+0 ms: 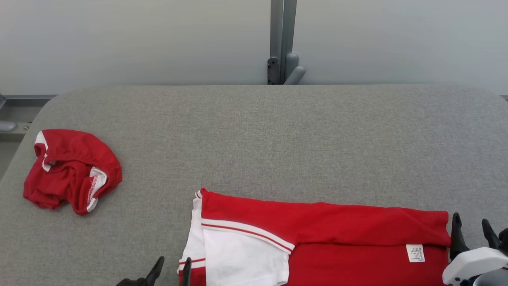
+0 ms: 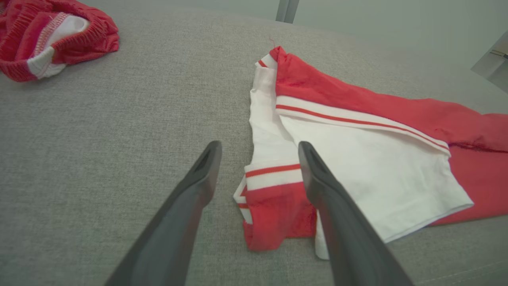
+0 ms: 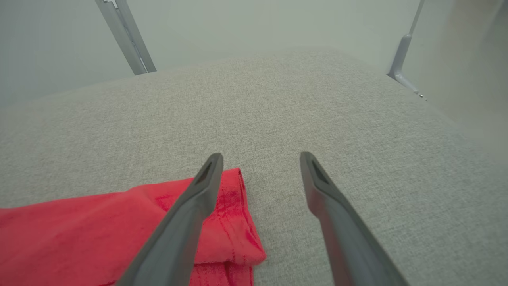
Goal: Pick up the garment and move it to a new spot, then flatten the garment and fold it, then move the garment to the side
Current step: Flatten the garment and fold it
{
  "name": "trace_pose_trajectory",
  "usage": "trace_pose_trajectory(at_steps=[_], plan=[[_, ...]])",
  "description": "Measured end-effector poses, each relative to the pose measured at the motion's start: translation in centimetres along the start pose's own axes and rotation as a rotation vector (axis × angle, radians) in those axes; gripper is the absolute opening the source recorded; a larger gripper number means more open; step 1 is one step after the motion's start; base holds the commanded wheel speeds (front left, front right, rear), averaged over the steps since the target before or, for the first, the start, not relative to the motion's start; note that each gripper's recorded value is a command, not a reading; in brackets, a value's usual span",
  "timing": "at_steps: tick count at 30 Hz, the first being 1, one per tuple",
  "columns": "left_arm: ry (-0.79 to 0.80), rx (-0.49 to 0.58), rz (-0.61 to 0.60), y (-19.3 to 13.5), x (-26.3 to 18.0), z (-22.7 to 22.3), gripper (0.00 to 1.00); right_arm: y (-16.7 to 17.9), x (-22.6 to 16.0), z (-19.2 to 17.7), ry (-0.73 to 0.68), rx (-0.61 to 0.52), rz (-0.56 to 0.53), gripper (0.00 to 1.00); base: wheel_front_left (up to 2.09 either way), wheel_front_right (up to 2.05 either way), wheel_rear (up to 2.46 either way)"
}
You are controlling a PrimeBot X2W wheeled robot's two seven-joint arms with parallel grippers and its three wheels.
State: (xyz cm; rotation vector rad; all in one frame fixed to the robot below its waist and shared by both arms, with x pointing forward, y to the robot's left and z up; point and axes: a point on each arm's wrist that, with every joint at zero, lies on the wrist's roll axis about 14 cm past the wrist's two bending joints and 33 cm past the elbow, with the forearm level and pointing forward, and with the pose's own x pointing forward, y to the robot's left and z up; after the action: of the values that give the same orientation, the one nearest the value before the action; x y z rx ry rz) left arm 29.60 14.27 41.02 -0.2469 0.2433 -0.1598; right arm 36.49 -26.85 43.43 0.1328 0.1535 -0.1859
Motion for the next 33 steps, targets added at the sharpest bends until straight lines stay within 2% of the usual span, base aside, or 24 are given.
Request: trace_pose_trajectory(at_steps=[6, 9, 16, 17, 19, 27, 28, 33], plan=[[0.001, 0.005, 0.006, -0.2, 0.2, -0.1, 1.00, 2.0, -0.8, -4.0, 0.130, 0.019, 0.055, 1.00, 0.00, 0.00, 0.00], [0.003, 0.005, 0.010, -0.2, 0.2, -0.2, 1.00, 1.9, -1.1, -5.7, 0.192, 0.014, 0.058, 1.00, 0.00, 0.00, 0.00], [0.009, -0.004, 0.008, -0.3, 0.2, -0.4, 1.00, 2.9, -0.8, -7.8, 0.280, 0.037, 0.078, 0.98, 0.00, 0.00, 0.00], [0.009, -0.004, 0.008, -0.2, 0.2, -0.4, 1.00, 3.1, -0.7, -7.9, 0.285, 0.043, 0.082, 0.55, 0.00, 0.00, 0.00], [0.010, -0.004, 0.008, -0.2, 0.2, -0.4, 1.00, 3.3, -0.6, -8.0, 0.293, 0.055, 0.085, 0.00, 0.00, 0.00, 0.00], [0.015, -0.004, 0.005, -0.3, 0.4, -0.5, 1.00, 2.1, 0.5, -6.3, 0.246, 0.072, 0.065, 0.00, 0.00, 0.00, 0.00], [0.016, -0.004, 0.002, -0.3, 0.5, -0.5, 1.00, 0.9, 1.3, -4.4, 0.183, 0.075, 0.037, 0.00, 0.00, 0.00, 0.00], [0.020, -0.003, -0.008, -0.6, 0.7, -0.5, 1.00, -1.0, 2.3, -0.7, 0.062, 0.054, -0.008, 0.00, 0.00, 0.00, 0.00]])
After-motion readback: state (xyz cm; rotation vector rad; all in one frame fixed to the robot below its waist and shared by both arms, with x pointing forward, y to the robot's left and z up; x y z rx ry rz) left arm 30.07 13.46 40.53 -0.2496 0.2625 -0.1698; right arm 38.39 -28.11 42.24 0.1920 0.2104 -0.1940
